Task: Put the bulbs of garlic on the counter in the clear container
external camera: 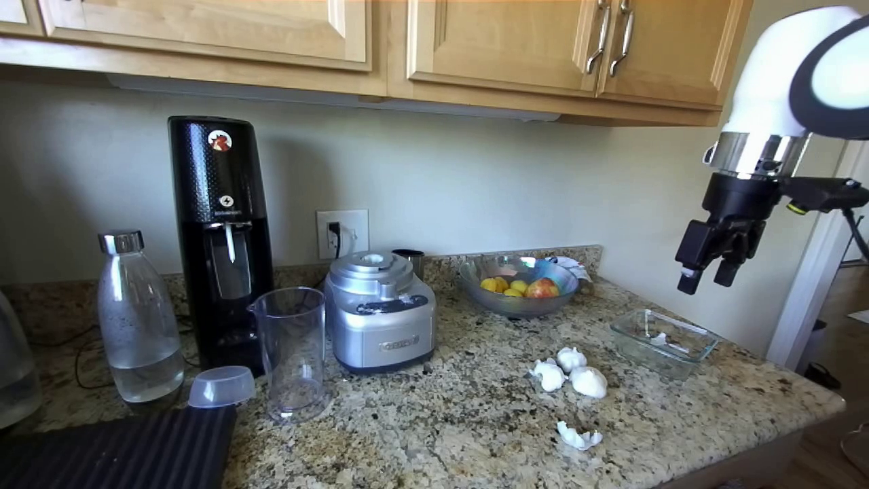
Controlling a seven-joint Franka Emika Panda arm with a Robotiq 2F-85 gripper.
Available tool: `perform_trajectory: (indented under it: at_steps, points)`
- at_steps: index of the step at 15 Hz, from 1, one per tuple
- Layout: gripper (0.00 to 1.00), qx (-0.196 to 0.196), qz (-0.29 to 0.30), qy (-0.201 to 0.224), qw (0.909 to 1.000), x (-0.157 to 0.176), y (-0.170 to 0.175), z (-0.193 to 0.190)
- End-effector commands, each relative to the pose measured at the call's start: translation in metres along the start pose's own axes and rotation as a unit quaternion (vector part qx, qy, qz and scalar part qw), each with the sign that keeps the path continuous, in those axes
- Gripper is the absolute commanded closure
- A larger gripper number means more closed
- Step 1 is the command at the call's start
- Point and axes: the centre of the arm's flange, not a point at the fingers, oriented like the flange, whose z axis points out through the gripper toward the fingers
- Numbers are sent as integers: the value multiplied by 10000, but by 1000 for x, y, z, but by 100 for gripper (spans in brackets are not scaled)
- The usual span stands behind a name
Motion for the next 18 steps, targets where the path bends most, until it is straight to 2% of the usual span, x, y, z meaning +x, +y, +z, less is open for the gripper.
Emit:
perform_trajectory:
  at_steps: [1,3,4,11,18]
  points:
    - [0,-122,50,110,9999,31,-27,28]
    - [0,-253,-78,13,9996,37,-40,38]
    - [0,-129,-96,13,9999,22,-26,27]
    - [0,-123,-90,-54,9999,26,-27,33]
    - [0,51,749,44,9972,51,-41,90]
